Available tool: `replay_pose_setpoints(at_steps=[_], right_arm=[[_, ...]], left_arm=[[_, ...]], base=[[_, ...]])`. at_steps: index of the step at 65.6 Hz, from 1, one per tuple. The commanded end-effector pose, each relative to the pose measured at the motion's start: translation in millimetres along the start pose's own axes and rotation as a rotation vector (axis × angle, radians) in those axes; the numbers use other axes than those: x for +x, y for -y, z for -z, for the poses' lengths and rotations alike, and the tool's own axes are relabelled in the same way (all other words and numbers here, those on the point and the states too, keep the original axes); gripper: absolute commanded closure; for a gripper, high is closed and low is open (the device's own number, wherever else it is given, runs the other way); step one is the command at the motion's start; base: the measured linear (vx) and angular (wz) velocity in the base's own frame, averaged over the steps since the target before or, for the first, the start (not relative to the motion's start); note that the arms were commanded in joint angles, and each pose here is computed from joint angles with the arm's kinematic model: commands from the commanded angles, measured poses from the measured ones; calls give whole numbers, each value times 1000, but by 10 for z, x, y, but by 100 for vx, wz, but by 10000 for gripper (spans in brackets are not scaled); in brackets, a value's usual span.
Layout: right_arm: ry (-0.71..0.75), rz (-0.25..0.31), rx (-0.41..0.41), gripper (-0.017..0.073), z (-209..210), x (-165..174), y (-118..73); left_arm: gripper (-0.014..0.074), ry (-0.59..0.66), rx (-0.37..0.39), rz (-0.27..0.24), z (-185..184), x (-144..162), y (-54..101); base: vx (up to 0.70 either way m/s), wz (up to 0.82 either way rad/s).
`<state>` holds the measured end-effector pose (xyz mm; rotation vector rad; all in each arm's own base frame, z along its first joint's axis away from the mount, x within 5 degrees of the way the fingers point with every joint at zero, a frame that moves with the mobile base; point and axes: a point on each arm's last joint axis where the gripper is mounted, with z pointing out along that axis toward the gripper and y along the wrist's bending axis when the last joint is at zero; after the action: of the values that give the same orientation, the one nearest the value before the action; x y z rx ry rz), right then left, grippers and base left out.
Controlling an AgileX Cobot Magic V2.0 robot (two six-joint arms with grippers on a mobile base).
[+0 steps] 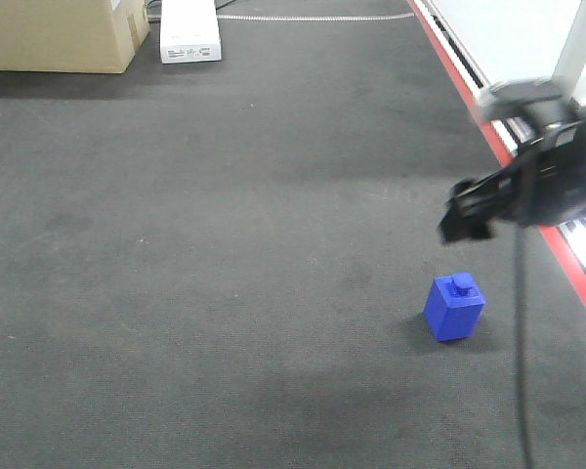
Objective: Pour parts from conveyor to right shelf
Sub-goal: 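Lower the right gripper over the blue part and close on it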
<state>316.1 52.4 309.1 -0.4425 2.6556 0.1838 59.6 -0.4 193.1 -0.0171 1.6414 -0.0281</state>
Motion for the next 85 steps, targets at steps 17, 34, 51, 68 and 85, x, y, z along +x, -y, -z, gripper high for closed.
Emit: replay_pose_setpoints(at_steps=[17,34,51,68,85], right_arm=[[-152,-63,35,-50,-282,-34,24],[-205,-59,26,-31,-497,-29,53],[-233,-47,23,-32,-724,-34,87],[-244,-46,23,-32,-946,-39,121],[-262,-40,19,15,-1049,-70,140]], left_arm=[[600,83,9,16,0,-129,8],[600,83,9,16,0,-129,8],[600,83,9,16,0,-129,8],[600,83,9,16,0,-129,8],[600,83,9,16,0,-129,8]], base=[[0,0],[0,0],[0,0],[0,0],[0,0]])
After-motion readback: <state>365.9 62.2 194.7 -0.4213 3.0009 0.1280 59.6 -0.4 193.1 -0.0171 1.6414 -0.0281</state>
